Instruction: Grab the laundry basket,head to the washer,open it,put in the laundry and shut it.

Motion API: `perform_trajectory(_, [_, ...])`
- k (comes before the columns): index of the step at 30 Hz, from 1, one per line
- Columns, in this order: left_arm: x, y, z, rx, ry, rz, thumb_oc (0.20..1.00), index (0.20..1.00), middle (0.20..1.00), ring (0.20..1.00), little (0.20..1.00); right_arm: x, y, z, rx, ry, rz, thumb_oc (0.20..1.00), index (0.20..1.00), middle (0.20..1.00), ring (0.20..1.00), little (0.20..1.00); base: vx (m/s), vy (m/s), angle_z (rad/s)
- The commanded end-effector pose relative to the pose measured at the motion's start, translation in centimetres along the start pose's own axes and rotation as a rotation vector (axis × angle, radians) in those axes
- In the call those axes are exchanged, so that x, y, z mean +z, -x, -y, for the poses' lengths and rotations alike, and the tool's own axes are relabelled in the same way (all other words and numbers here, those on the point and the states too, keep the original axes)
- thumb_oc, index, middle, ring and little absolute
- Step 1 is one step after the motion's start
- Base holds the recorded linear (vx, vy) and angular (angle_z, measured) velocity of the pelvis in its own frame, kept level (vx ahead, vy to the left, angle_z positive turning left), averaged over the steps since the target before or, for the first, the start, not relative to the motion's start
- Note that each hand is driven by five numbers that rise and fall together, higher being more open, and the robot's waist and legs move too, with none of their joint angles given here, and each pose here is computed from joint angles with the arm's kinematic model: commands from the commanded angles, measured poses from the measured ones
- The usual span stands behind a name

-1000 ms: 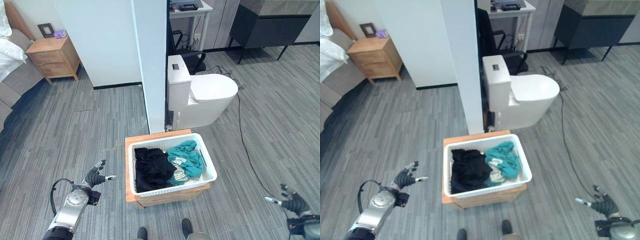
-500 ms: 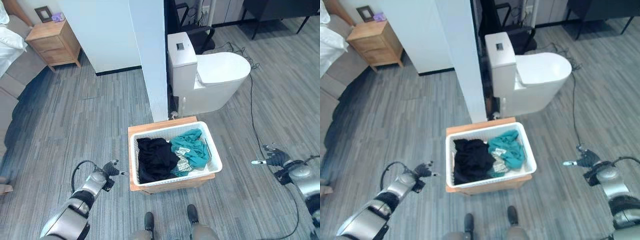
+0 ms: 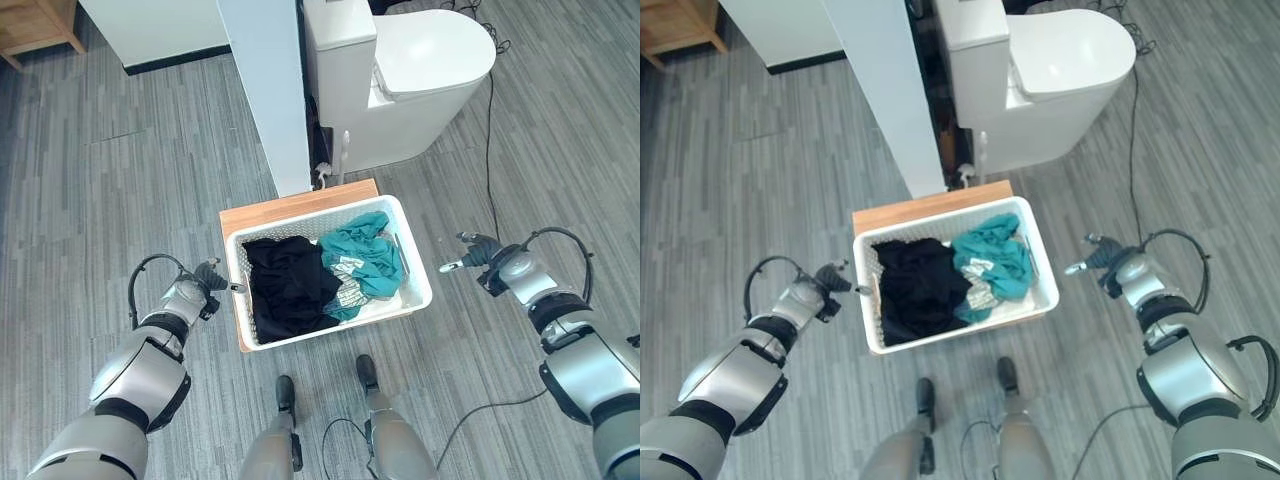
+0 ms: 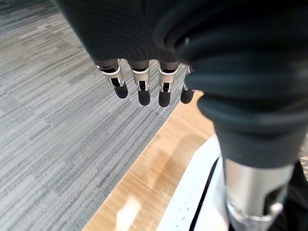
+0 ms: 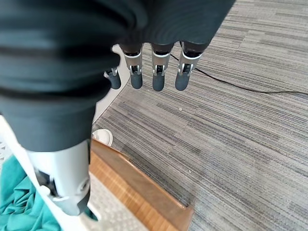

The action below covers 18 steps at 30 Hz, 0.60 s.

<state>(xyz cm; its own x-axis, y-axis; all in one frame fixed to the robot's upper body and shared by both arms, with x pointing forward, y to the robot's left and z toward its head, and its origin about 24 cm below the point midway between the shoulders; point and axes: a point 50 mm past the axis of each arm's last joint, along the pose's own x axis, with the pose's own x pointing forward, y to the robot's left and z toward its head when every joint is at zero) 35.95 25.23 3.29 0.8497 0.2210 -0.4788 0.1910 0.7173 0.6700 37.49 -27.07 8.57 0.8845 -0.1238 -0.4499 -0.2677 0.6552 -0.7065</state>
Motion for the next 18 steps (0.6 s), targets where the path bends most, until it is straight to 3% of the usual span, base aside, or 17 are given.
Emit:
perform_trajectory(1, [-0.4, 0.1, -2.7, 0.098, 0.007, -0.035, 1.000, 1.000, 1.000, 1.000, 1.000, 0.2, -0.1, 0.7, -0.039, 0.023, -0.021, 1.000, 1.000, 1.000, 1.000, 1.000, 0.00, 0.000, 0.00])
perform_trajectory(10, [0.3, 0.0, -2.5, 0.110, 0.072, -0.037, 1.000, 1.000, 1.000, 1.000, 1.000, 2.3, -0.8, -1.5, -0.037, -0.119, 0.015, 1.000, 1.000, 1.000, 1.000, 1.000, 0.00, 0.000, 0.00])
perform_trajectory(18, [2.3, -0.1, -1.8, 0.101, 0.082, 0.009, 1.000, 1.000, 1.000, 1.000, 1.000, 3.1, -1.1, -2.5, -0.036, -0.120, 0.002, 1.000, 1.000, 1.000, 1.000, 1.000, 0.00, 0.000, 0.02])
